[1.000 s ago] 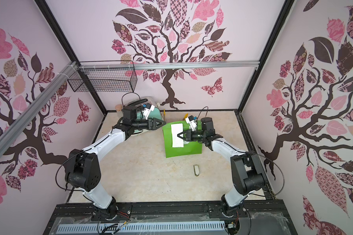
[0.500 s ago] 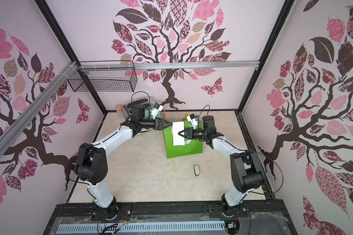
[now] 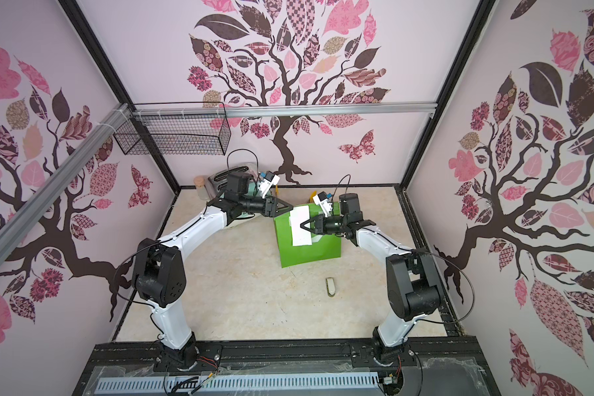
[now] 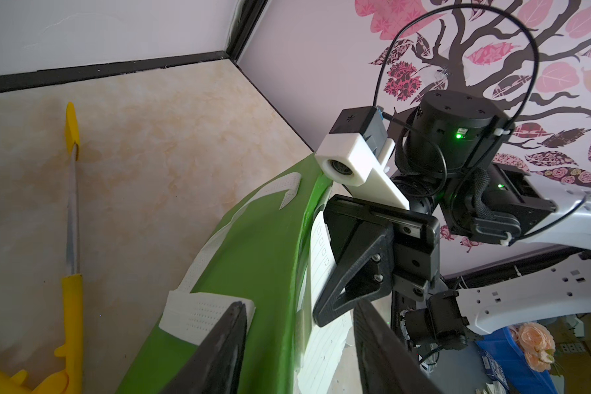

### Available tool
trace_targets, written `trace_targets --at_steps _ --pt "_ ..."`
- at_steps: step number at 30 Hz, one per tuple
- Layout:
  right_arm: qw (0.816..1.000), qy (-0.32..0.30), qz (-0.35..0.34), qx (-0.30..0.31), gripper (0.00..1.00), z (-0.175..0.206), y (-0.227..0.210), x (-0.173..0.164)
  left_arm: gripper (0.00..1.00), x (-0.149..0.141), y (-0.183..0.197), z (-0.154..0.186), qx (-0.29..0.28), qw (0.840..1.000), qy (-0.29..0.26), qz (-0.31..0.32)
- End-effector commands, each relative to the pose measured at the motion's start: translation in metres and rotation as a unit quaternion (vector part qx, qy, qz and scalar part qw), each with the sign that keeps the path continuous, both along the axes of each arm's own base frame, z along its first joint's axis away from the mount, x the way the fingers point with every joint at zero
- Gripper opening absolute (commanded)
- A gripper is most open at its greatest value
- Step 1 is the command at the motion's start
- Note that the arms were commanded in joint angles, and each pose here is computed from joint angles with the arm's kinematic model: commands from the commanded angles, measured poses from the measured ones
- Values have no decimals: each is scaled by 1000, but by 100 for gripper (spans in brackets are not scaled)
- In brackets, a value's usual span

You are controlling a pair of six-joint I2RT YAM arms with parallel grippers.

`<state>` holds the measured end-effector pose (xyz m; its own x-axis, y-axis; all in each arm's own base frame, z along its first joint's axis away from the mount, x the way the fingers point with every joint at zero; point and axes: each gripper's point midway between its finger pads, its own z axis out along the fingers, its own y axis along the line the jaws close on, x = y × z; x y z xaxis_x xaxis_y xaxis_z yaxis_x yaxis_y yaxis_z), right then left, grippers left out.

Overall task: Staple the receipts to the bags
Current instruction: Hold the receipt from the takeout bag.

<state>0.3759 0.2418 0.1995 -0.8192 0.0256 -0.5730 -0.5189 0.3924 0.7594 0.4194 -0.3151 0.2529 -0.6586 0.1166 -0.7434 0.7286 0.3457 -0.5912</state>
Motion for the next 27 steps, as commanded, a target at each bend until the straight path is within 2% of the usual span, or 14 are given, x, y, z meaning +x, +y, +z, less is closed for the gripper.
trace_targets --at_steps 1,7,19,22,24,26,27 --pt "1000 -5 2 -6 0 1 -1 2 52 0 -5 -7 11 1000 -1 -10" --pt "1000 -3 2 -3 0 0 -1 1 51 -1 -10 -13 17 1000 1 -16" --pt "1000 1 4 -2 0 -3 -1 1 43 2 -17 -15 21 1000 -4 -16" --pt "1000 -1 1 -5 0 -2 -1 1 27 2 -16 -19 26 1000 -2 -16" --pt "1000 -2 0 -6 0 -3 -2 2 20 2 -16 -19 27 999 -4 -16" --pt "1000 -2 -2 -9 0 -4 -2 2 5 2 -15 -18 28 999 -6 -16" --pt "1000 -3 -4 -11 0 -4 -2 2 3 2 -15 -18 30 999 -8 -15"
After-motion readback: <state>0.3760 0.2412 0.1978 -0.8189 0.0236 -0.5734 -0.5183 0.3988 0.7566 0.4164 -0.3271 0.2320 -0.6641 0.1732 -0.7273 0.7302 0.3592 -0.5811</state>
